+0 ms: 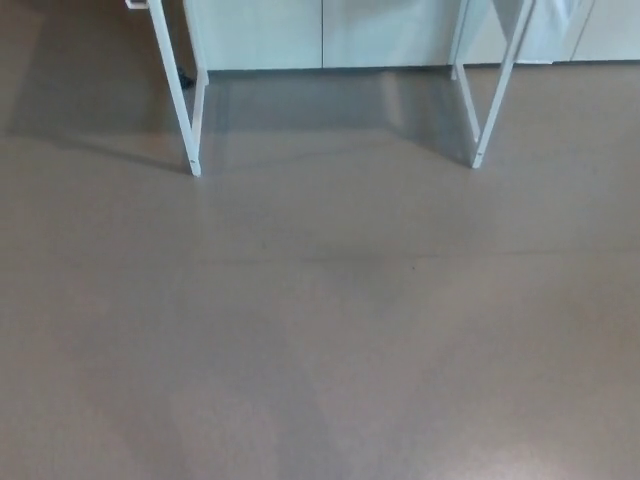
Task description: The robot walks towards a table in front, picks a shampoo with left hand and puts it in a small grey container
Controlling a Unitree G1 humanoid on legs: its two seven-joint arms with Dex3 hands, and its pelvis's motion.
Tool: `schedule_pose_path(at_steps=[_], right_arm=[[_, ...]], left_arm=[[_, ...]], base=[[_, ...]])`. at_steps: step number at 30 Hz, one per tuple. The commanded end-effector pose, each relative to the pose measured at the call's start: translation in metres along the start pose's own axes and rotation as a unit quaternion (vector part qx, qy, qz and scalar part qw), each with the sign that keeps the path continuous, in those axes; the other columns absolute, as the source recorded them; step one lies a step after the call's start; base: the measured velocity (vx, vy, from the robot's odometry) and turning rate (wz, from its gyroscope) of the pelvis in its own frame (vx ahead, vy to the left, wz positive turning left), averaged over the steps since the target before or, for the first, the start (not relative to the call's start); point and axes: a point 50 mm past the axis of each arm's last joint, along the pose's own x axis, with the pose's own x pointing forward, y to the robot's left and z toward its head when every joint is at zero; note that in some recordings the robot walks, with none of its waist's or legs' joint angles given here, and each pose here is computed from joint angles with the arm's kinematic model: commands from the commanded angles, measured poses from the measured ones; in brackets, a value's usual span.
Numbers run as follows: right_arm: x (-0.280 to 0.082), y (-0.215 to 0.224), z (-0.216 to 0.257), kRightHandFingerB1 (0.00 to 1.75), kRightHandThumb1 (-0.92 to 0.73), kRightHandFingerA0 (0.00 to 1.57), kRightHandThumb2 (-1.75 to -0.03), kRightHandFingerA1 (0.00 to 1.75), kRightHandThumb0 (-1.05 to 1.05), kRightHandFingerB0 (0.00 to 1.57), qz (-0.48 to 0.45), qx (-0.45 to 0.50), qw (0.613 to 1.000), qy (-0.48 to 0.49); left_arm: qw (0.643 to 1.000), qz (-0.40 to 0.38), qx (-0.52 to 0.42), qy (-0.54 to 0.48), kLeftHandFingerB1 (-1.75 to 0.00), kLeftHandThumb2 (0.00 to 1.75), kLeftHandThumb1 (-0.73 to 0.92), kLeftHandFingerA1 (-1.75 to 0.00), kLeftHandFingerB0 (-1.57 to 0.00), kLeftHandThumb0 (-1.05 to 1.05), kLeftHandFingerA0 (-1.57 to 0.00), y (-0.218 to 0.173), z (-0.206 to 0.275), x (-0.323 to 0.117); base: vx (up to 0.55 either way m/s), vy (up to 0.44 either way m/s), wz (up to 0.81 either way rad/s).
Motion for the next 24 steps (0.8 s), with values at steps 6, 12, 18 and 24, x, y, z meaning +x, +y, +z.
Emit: schedule_pose_path(at_steps=[6, 12, 18, 24], right_arm=[[0.001, 0.001, 0.004, 0.40, -0.64, 0.68, -0.59, 0.46, -0.23, 0.48, 0.001, -0.007, 1.000, -0.003], [0.001, 0.004, 0.003, 0.40, -0.63, 0.67, -0.59, 0.46, -0.23, 0.48, 0.004, -0.011, 1.000, 0.000], [0.002, 0.008, 0.005, 0.40, -0.63, 0.70, -0.59, 0.47, -0.23, 0.50, 0.010, -0.021, 1.000, -0.004], [0.002, 0.011, 0.006, 0.40, -0.63, 0.71, -0.59, 0.47, -0.22, 0.50, 0.016, -0.028, 0.999, -0.003]], left_arm=[[1.000, 0.006, -0.006, -0.005, -0.38, 0.61, 0.66, -0.46, -0.38, -0.11, -0.46, 0.008, 0.006, -0.002], [1.000, 0.012, 0.002, -0.005, -0.39, 0.62, 0.62, -0.47, -0.39, -0.15, -0.47, 0.011, 0.006, -0.003], [1.000, -0.002, 0.013, -0.003, -0.36, 0.59, 0.66, -0.43, -0.36, -0.12, -0.46, 0.012, 0.008, -0.003], [1.000, 0.002, 0.007, -0.005, -0.38, 0.58, 0.64, -0.46, -0.39, -0.11, -0.50, 0.012, 0.009, -0.003]], base=[[0.31, -0.012, -0.06], [0.45, 0.210, -0.27], [0.43, 0.185, -0.15], [0.40, -0.025, 0.17]])
